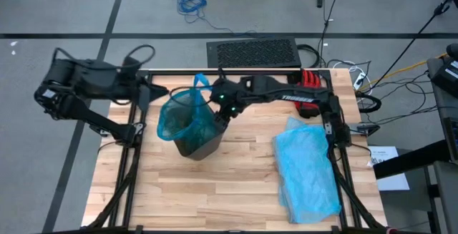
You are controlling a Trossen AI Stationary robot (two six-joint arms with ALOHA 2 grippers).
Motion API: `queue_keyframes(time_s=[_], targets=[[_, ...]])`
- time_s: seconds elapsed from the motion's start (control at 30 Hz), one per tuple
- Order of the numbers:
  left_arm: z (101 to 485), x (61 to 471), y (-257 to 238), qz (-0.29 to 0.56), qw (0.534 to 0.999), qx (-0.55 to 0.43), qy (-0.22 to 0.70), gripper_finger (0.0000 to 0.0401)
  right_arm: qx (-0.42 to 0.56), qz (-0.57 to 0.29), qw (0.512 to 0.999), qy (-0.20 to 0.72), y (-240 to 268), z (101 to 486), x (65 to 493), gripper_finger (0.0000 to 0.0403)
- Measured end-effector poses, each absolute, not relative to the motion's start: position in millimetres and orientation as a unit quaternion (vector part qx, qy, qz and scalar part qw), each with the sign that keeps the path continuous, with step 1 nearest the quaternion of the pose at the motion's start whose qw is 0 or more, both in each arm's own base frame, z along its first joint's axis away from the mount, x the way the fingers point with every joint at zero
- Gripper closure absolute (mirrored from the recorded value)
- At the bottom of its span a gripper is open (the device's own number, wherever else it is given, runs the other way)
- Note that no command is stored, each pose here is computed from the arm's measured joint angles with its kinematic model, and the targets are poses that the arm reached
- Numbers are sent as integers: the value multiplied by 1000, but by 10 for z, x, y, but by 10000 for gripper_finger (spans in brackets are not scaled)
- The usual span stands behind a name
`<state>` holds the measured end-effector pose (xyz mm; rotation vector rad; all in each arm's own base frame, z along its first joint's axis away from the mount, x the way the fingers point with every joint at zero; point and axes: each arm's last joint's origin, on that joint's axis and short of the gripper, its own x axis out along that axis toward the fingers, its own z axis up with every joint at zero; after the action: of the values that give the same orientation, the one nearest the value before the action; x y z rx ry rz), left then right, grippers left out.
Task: Place trash/remove bag and relplace
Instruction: Move the trash bin to the top of the table
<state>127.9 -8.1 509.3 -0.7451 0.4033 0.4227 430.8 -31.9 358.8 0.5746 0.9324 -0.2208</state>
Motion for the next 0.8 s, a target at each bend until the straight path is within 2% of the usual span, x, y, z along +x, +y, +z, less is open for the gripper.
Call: queue_keyframes(time_s=[0.17, 0.33, 0.8], targets=[[5125, 1204, -63, 211, 892, -357, 178, 297, 271, -115, 836, 462, -298, 3376, 4437, 287], [5145, 1127, -49, 212, 893, -361, 167, 297, 266, -135, 834, 464, -313, 3338, 4450, 386], [5149, 1117, -38, 224, 897, -348, 158, 297, 245, -289, 800, 465, -716, 3556, 4073, 402]])
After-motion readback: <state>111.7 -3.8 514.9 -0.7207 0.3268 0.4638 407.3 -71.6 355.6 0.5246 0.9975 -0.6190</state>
